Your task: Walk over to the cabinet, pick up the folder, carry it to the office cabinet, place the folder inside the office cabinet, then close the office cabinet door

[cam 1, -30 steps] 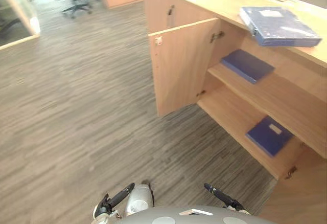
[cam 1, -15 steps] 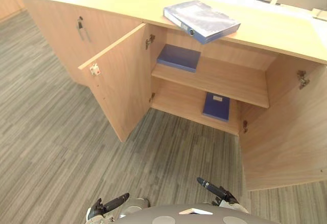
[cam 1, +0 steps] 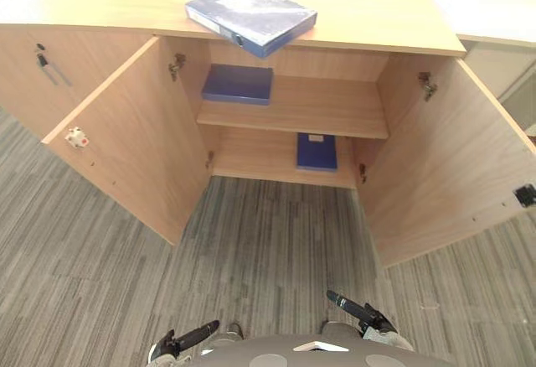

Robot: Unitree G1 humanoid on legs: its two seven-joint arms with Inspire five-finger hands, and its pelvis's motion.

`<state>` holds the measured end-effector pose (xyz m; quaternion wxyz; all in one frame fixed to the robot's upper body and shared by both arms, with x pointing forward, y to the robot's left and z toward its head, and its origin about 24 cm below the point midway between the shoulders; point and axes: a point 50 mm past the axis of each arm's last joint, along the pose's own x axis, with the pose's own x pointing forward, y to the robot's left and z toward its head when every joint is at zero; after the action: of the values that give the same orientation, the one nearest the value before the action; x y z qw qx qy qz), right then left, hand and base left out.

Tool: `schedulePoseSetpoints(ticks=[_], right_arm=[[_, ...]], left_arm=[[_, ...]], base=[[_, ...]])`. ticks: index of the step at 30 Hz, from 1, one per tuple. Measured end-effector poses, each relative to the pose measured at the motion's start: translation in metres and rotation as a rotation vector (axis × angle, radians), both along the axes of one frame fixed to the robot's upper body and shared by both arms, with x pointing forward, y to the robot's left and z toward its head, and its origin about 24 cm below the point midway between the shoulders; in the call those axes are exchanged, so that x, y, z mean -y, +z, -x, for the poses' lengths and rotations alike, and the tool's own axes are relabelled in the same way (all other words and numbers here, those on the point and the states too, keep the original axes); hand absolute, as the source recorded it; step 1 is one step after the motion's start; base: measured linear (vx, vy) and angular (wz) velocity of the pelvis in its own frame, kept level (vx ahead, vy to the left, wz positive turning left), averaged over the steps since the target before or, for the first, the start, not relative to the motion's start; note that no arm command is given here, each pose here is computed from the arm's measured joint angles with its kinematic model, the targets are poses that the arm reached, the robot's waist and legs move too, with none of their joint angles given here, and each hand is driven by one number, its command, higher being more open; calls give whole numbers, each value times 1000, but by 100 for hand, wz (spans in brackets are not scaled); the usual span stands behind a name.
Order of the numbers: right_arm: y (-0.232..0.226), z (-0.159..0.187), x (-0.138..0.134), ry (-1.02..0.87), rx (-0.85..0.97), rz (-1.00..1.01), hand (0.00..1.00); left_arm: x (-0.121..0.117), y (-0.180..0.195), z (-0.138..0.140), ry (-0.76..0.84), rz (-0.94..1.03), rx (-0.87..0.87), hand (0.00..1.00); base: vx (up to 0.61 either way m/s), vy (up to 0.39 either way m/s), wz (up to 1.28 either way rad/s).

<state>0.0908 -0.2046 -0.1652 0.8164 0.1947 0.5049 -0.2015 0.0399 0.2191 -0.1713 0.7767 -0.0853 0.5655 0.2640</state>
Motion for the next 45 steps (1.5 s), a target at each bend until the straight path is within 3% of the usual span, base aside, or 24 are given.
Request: schedulePoseSetpoints(ticks=[4, 9, 18, 24, 28, 34, 40, 42, 45], right_arm=[[-4, 13, -14, -6, -21, -33, 100], [-4, 18, -3, -8, -31, -13, 100], [-5, 20, -5, -21, -58, -8, 100], [-3, 15, -2, -13, -41, 7, 100], [-3, 7, -19, 62, -18, -12, 100], [-3, 10, -16, 58, -26, -10, 100], [-6, 26, -4, 7, -59, -23, 100], [-4, 35, 15, -40, -86, 17, 100], [-4, 51, 24, -81, -115, 38, 100]], left_arm=[[-11, 2, 12, 58, -28, -2, 100], [6, -2, 21, 123, 19, -17, 100], [2, 3, 2, 84, 7, 76, 100], [7, 3, -9, 23, 17, 100, 100], [-8, 8, -17, -1, -18, 123, 100], [-4, 4, -11, 28, 9, 92, 100], [-7, 3, -6, -40, 15, 40, 100], [4, 0, -3, -41, 48, 27, 100], [9, -2, 2, -47, 67, 18, 100]], base=[[-72, -121, 39], [141, -279, 42], [242, -161, 0], [217, 202, -35], [191, 168, -14], [91, 100, -49], [-47, 51, -43], [-80, 166, -56], [-51, 114, -30]])
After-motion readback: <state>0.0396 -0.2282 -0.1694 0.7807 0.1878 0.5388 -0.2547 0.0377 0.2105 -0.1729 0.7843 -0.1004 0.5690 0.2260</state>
